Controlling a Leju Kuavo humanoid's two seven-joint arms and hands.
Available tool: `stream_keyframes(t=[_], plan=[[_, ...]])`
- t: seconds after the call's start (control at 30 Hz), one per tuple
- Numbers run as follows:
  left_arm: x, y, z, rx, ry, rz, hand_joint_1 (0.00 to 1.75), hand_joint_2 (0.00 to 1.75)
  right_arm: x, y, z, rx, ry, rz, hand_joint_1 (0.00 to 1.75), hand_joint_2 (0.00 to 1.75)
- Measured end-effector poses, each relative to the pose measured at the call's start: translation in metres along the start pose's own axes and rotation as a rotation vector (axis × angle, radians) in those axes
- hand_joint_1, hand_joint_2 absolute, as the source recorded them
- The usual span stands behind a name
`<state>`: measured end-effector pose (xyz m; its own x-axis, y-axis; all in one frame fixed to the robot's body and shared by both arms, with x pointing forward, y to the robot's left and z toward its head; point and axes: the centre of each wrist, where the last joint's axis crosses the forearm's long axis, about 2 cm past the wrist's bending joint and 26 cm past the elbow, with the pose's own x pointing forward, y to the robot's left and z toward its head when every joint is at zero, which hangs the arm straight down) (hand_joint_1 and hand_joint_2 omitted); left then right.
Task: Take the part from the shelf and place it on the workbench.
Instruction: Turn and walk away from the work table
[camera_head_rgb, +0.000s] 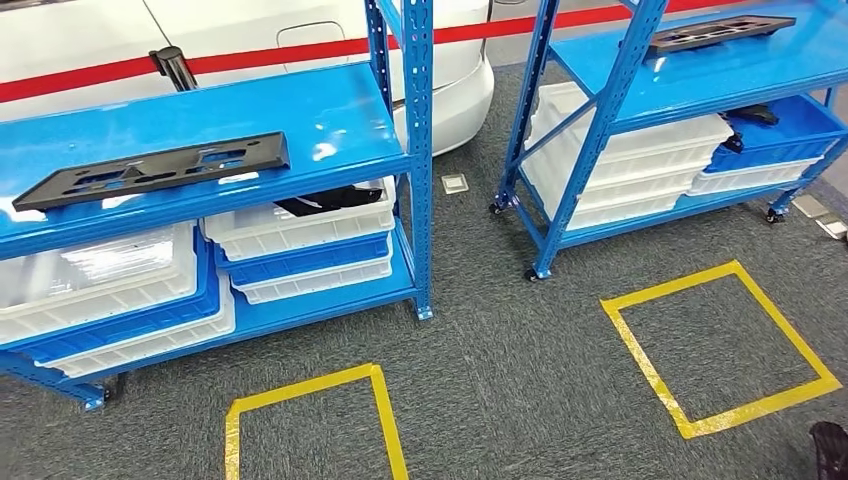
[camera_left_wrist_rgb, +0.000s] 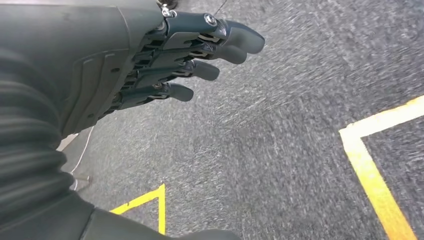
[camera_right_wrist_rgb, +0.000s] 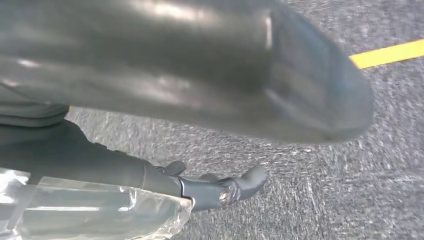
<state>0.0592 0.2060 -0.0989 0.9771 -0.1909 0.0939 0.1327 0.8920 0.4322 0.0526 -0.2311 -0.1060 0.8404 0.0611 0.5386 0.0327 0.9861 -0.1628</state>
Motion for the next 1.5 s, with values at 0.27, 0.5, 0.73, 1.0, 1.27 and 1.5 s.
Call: stream_keyframes(t=[0.27, 0.5, 0.73, 1.0, 1.27, 1.5], plan=[[-0.0013, 0.0001, 0.0, 0.012, 0.023, -0.009, 0.0, 1.75, -0.0002, 0.0043, 0.0015, 0.014, 0.002, 0.016, 0.0, 0.0], [0.0001, 0.0006, -0.0001, 0.021, 0.033, -0.007, 0.0, 1.75, 0.0021, 0.0067, 0.0012, 0.026, -0.005, 0.027, 0.0, 0.0], [0.0019, 0.0, 0.0004, 0.021, 0.009, -0.036, 0.0, 1.75, 0.0031, 0.0062, 0.0005, 0.031, -0.005, 0.024, 0.0, 0.0], [0.0021, -0.0004, 0.0006, 0.02, -0.003, -0.058, 0.0, 1.75, 0.002, 0.0033, 0.0001, 0.021, -0.002, 0.022, 0.0, 0.0], [0.0004, 0.0013, -0.0005, 0.035, 0.006, -0.068, 0.0, 1.75, 0.0018, 0.0065, 0.0012, 0.029, -0.002, 0.021, 0.0, 0.0], [0.0015, 0.0036, -0.0014, 0.076, 0.003, -0.084, 0.0, 1.75, 0.0046, 0.0083, 0.0005, 0.038, -0.009, 0.024, 0.0, 0.0]])
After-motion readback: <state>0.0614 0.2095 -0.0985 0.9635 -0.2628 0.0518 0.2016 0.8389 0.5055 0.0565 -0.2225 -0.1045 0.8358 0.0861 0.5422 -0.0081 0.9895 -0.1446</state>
